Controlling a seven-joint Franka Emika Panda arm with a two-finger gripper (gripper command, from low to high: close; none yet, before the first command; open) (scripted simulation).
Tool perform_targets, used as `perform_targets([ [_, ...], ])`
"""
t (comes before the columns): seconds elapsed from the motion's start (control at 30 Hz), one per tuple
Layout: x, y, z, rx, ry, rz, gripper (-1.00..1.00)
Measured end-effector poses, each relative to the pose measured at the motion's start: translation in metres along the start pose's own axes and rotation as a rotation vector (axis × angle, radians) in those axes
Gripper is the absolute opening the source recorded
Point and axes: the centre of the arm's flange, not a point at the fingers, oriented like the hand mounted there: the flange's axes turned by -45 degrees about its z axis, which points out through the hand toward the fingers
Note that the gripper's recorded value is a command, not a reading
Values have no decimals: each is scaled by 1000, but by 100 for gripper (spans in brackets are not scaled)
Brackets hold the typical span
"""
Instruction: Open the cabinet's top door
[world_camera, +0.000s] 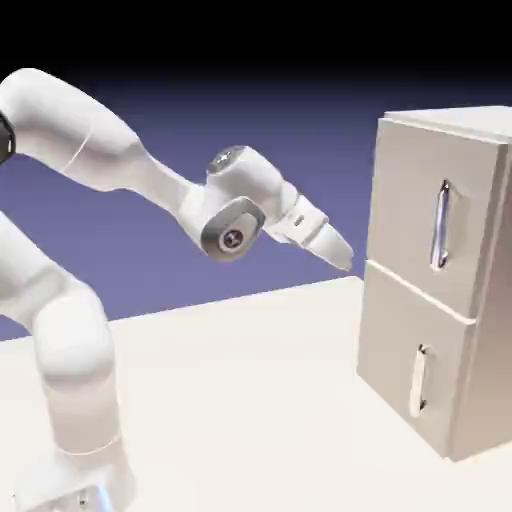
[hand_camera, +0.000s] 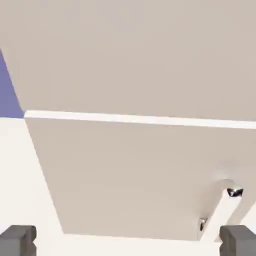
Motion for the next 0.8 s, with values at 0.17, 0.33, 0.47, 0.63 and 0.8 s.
perform_targets([
  [0.17,23,-6,-25,-2,73,-279,100],
  [0.33,41,-9,-49,-27,145,-549,100],
  [0.47,52,-7,-67,-63,199,-758,100],
  [0.63,61,-1,-87,-126,259,-1008,100],
  [0.8,67,10,-102,-208,307,-1246,100],
])
